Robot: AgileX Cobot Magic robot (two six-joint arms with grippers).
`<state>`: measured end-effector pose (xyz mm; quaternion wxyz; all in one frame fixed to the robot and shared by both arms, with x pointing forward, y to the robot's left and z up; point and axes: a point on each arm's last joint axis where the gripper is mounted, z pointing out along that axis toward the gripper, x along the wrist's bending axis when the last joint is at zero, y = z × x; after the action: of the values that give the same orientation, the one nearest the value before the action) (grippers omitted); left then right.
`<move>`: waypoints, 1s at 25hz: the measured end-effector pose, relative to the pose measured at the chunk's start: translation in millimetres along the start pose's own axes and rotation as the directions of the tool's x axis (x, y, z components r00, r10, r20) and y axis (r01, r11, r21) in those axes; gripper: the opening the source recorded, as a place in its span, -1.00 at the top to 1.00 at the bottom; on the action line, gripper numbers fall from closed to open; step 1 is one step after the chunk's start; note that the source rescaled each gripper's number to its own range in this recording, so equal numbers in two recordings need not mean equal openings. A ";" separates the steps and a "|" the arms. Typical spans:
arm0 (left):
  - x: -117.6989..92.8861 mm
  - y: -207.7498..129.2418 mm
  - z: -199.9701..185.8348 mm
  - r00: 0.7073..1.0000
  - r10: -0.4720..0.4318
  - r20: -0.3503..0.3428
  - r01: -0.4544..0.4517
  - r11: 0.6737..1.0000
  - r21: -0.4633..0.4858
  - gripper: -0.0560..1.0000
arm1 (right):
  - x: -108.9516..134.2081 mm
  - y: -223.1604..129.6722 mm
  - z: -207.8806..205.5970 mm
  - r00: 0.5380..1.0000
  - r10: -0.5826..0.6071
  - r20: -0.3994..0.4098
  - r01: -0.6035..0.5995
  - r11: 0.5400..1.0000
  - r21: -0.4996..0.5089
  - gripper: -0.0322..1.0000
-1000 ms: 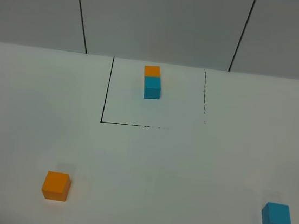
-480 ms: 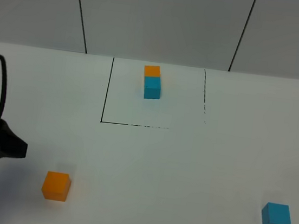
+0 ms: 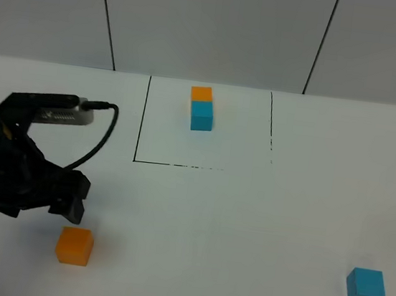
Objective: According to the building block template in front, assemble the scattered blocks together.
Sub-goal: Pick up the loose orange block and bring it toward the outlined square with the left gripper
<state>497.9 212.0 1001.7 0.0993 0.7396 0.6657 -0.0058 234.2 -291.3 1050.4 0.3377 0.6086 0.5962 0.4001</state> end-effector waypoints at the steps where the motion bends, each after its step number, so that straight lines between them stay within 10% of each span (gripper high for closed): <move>1: -4.1 0.1 7.7 1.000 0.006 -0.017 -0.005 1.000 0.025 -0.38 | 0.0 0.0 0.0 1.000 0.000 0.000 0.000 1.000 0.000 -0.50; 11: -12.8 5.0 56.1 0.998 0.003 -0.069 0.007 0.989 0.146 -0.38 | 0.0 0.0 0.0 1.000 -0.001 0.000 0.001 1.000 0.000 -0.50; 25: -14.2 15.3 61.7 0.999 0.001 -0.054 0.002 0.998 0.055 -0.38 | 0.0 0.0 0.0 1.000 -0.001 -0.001 0.001 1.000 0.000 -0.50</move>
<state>519.0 187.0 945.4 0.0608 0.7418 0.6679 -0.0043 234.2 -291.2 1050.4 0.3377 0.6082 0.5966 0.4001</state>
